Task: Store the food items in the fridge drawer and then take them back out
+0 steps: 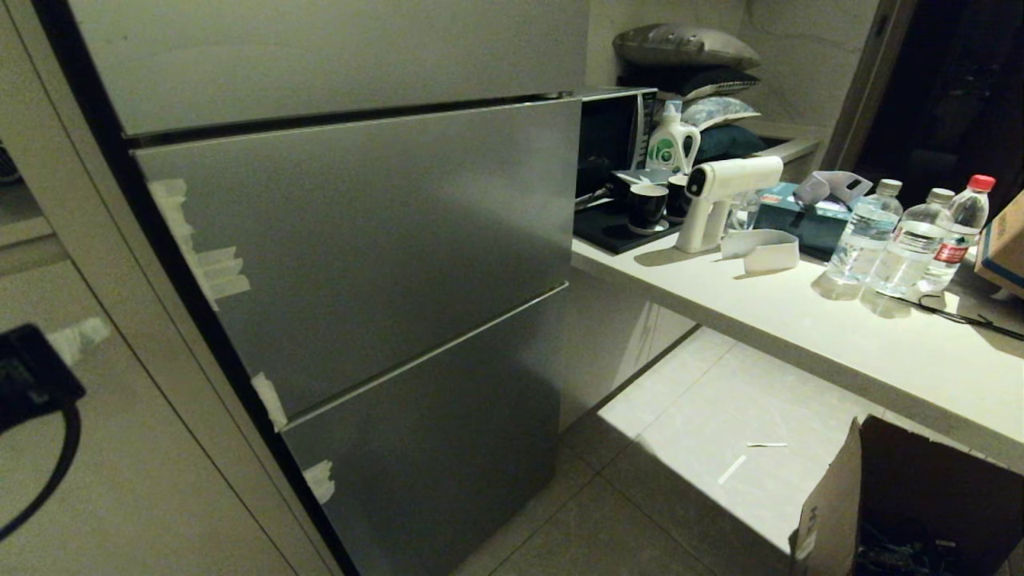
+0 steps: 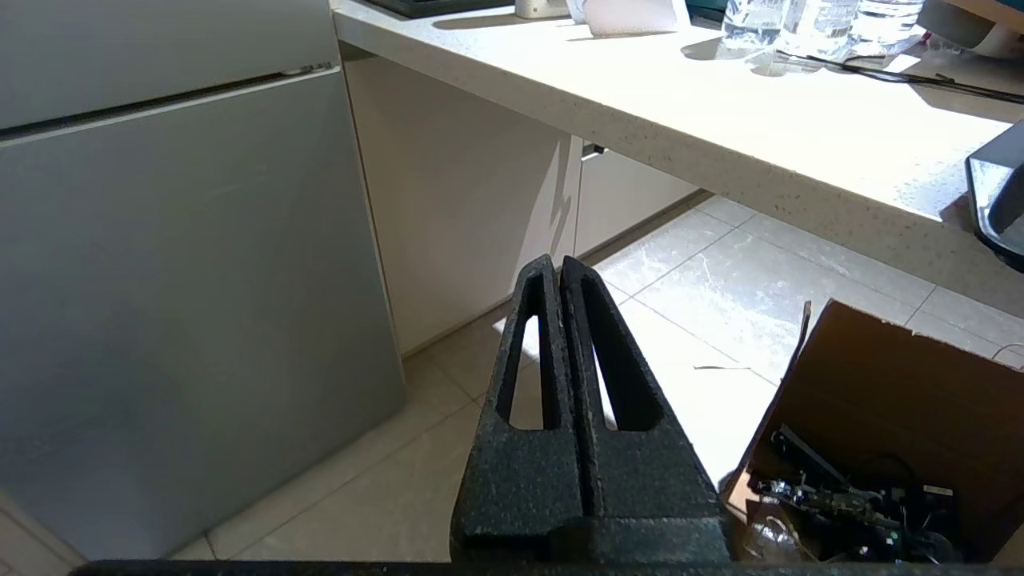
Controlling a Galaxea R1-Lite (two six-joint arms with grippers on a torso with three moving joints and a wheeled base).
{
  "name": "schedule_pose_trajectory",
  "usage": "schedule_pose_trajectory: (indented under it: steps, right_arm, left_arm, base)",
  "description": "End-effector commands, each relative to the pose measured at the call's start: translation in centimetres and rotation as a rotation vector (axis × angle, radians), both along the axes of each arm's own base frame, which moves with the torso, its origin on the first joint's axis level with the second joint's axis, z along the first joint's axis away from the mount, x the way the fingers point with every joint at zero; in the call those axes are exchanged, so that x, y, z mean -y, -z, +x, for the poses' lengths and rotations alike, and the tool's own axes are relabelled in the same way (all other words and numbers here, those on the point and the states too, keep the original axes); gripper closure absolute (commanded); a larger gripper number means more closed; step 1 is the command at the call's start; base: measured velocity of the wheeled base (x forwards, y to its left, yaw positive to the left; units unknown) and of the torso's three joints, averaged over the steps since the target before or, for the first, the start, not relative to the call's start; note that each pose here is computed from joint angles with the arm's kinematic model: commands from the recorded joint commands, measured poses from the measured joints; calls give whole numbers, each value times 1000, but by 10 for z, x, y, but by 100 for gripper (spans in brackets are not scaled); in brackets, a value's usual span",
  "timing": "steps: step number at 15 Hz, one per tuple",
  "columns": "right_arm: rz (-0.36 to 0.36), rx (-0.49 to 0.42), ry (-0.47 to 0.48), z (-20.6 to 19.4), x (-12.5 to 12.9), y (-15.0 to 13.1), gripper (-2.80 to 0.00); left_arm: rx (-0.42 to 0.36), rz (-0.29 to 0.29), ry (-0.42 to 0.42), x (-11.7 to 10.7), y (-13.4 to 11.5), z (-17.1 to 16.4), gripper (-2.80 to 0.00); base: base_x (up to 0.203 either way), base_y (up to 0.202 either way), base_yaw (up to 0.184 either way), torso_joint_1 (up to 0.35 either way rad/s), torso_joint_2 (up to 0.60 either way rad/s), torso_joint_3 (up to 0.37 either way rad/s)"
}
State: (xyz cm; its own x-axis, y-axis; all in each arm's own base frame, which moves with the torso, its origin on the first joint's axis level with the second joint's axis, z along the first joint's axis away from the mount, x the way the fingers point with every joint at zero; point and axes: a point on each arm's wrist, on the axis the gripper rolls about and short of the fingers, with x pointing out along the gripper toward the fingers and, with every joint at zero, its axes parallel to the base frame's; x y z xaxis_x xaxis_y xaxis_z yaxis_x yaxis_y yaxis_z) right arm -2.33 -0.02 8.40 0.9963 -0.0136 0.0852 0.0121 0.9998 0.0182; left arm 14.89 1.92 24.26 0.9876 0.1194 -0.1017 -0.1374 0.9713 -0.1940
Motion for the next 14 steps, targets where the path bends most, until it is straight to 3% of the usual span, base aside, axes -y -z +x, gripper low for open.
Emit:
schedule_pose_trajectory:
  steps: [1, 3, 7, 9, 11, 14]
  right_arm:
    - [0, -32, 0, 3, 0, 8, 0]
    - [0, -32, 0, 3, 0, 8, 0]
    - [0, -32, 0, 3, 0, 8, 0]
    - [0, -32, 0, 3, 0, 8, 0]
    - [1, -32, 0, 3, 0, 8, 0]
    - [0, -32, 0, 3, 0, 8, 0]
  left_arm:
    - [-57, -65, 16, -26, 8, 56, 0]
    - [-41, -125, 48, -33, 4, 72, 0]
    - [-35, -323, 88, -37, 2, 88, 0]
    - [-49, -349, 81, -43, 7, 104, 0]
    - [-6, -344, 71, -52, 9, 118, 0]
    - [31, -394, 68, -55, 9, 126, 0]
  base:
    - [0, 0, 0, 0, 0, 0]
    - [0, 0, 0, 0, 0, 0]
    - [0, 0, 0, 0, 0, 0]
    - [0, 0, 0, 0, 0, 0]
    - [0, 0, 0, 0, 0, 0]
    - [0, 0, 0, 0, 0, 0]
